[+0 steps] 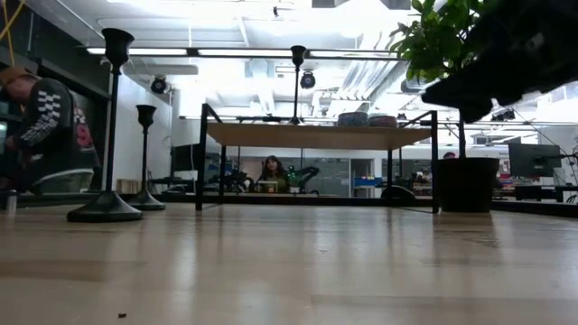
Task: Pick & Place candle stick holders
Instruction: Put the black candle holder on the shelf
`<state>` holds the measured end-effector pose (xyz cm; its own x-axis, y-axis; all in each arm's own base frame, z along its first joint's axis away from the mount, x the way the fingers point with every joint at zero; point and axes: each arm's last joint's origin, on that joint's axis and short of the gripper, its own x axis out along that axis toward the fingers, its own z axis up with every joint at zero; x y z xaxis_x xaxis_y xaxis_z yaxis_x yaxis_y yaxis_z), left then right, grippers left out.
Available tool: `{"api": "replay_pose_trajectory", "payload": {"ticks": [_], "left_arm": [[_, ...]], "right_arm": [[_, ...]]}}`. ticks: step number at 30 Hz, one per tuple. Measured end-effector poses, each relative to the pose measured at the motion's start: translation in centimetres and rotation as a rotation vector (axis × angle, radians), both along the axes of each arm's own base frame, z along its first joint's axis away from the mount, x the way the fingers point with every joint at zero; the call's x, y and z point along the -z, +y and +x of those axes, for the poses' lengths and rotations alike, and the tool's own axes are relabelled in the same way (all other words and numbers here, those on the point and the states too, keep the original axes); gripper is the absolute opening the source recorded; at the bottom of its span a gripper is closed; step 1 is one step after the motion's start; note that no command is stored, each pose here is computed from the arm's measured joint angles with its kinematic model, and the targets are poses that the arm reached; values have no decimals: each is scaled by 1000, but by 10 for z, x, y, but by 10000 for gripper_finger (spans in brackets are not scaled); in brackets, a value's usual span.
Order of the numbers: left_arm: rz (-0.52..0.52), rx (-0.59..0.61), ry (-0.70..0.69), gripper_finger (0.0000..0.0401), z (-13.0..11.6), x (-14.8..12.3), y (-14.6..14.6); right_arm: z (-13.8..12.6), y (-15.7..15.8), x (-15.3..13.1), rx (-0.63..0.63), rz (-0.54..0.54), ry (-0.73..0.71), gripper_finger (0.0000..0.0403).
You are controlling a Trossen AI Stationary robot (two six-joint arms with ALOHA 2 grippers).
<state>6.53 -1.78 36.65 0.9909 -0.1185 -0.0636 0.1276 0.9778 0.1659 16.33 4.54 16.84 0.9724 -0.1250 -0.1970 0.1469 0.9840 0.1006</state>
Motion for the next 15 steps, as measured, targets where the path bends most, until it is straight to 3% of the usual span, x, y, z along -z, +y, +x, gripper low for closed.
{"api": "replay_pose_trajectory", "payload": {"ticks": [15], "left_arm": [[7,-90,0,26,0,0,3]], "right_arm": [[-35,-20,4,-3,-47,-171,26]]}}
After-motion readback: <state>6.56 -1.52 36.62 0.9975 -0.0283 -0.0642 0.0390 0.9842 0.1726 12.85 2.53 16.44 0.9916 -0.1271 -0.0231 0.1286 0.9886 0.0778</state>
